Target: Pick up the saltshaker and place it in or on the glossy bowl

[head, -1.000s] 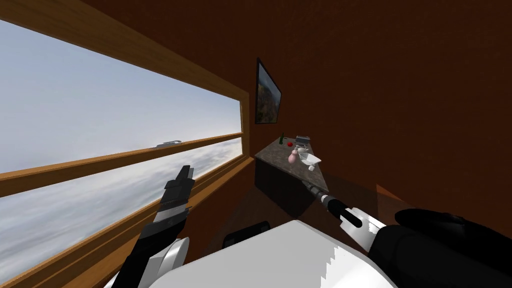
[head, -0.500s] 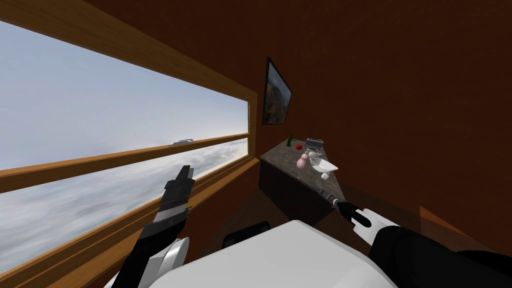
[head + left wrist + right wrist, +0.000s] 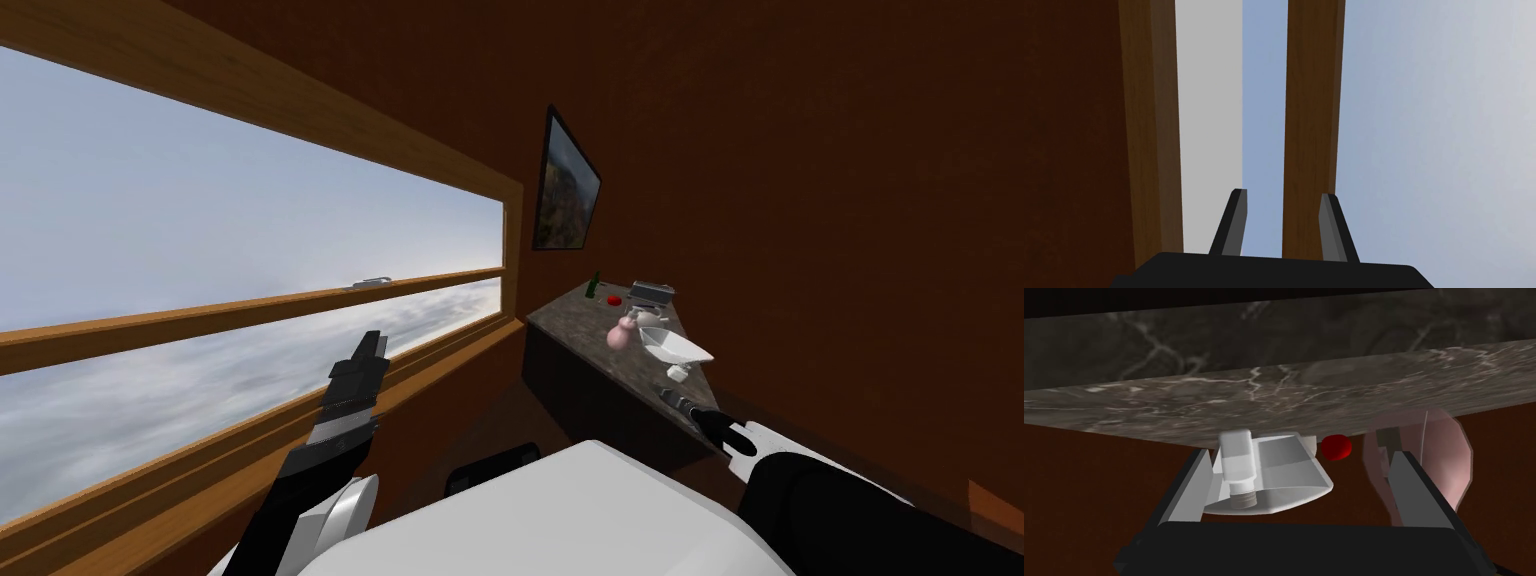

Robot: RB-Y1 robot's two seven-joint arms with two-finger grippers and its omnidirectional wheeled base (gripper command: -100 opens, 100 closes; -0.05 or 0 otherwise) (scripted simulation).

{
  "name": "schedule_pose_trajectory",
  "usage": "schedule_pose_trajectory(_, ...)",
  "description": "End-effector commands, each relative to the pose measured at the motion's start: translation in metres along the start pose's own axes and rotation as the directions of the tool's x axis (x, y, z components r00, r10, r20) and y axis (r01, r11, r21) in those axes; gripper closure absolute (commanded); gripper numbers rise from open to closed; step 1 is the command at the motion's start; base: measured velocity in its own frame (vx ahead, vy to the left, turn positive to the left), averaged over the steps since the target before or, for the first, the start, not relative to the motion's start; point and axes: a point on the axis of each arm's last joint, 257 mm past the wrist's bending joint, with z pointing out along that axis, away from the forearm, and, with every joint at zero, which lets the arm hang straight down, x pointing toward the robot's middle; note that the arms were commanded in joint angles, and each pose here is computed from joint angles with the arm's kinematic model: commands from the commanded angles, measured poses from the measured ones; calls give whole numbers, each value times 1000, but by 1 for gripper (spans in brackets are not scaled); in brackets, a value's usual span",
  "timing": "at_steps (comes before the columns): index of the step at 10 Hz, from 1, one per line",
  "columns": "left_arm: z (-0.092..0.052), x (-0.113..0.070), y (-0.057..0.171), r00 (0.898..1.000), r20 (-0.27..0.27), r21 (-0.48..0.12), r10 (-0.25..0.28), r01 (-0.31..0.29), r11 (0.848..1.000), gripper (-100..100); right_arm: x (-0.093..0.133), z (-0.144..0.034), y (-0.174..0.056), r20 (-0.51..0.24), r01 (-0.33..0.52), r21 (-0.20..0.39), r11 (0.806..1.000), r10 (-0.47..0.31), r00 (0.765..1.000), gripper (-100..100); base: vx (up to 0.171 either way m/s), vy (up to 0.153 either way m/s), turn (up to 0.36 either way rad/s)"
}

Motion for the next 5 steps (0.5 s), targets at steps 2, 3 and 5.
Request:
schedule_pose_trajectory(2,0,0,0,1000,0,0,0,0,1000,0,-16,-2,-43,9,43,118,992,-45,999,-100,52,-85,166)
schedule_pose_trajectory(3,0,0,0,1000,0,0,0,0,1000,0,-22,-3,-61,11,59,165,985,-62,998,-100,71,-127,206)
schedule_pose_trajectory(5,0,0,0,1000,0,0,0,0,1000,0,-33,-8,-91,13,83,244,966,-88,996,-100,61,-137,156)
